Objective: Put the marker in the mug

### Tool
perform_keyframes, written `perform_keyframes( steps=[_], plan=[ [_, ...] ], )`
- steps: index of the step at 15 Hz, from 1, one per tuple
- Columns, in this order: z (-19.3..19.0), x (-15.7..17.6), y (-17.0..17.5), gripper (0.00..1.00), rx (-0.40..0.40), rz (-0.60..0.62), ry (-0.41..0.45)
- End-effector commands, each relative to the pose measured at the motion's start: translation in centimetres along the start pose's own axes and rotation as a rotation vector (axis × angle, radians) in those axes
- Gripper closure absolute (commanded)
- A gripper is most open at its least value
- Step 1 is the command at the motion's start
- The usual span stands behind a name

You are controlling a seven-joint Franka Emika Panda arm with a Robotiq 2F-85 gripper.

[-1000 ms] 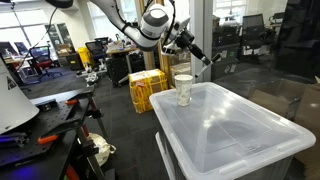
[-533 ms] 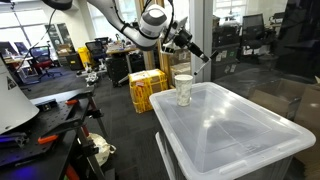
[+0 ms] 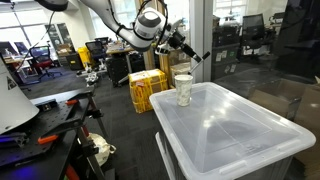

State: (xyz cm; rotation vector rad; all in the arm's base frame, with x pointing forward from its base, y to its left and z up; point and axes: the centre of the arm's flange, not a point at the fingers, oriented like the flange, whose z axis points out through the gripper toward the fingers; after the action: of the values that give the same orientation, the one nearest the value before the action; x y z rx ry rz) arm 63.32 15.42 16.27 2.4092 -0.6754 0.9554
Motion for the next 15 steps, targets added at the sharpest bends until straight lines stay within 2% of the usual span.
perform_keyframes(
  steps=[1,8,15],
  plan=[
    [-1.8,-1.4,0.6,0.95,-0.022,0.036,0.026],
    [-2.9,-4.0,1.2,0.95,-0.041,0.078,0.042],
    [-2.0,-6.1,1.3,0.95,-0.071,0.072,0.072]
  ],
)
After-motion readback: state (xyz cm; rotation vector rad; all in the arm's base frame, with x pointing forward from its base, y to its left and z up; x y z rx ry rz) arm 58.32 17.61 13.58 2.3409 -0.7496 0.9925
